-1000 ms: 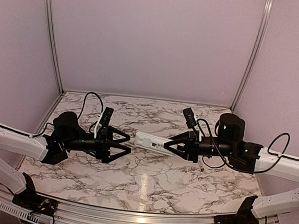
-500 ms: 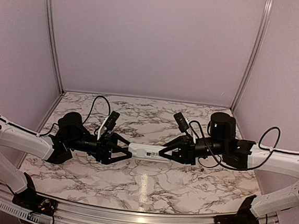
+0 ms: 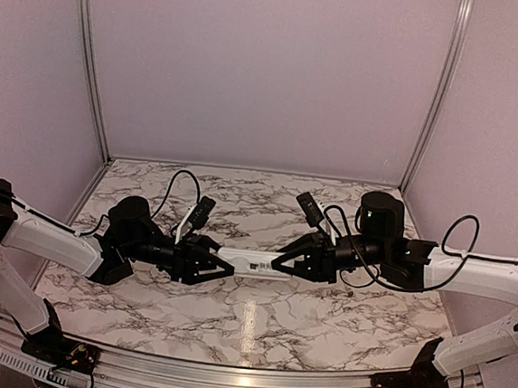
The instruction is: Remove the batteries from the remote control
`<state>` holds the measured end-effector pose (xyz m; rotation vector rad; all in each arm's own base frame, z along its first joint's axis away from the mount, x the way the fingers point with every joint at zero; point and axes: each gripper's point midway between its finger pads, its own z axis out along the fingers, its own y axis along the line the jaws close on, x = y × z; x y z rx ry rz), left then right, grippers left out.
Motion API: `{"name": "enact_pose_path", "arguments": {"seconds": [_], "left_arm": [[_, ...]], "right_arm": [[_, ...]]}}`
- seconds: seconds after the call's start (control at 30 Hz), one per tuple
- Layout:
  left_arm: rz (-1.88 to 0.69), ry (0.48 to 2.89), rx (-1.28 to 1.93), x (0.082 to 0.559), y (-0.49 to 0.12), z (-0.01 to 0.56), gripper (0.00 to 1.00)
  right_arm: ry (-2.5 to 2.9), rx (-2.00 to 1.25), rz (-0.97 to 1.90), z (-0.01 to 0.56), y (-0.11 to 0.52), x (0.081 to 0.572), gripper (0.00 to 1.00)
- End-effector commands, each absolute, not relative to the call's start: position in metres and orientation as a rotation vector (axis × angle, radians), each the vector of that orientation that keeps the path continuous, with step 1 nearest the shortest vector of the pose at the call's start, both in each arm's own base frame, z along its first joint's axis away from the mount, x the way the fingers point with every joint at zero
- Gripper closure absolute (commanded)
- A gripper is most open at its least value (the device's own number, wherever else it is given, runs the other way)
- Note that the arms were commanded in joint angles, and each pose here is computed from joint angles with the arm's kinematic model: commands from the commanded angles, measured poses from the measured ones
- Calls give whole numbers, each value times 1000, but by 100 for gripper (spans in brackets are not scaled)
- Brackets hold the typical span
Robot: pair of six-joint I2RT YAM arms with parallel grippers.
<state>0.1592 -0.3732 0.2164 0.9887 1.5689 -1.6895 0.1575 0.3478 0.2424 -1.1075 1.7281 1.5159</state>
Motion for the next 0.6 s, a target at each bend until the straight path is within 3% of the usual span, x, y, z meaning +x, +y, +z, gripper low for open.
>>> {"name": "enact_pose_path", "arguments": {"seconds": [0.0,0.57], "left_arm": [[-1716,1504,1019,155,-379,229,49],[-1724,1485,1070,143,-384,230,51]], "right_arm": [[1652,-1111,1534,264,352,162,100],[1663,-1136,1580,259,360,163,100]]}}
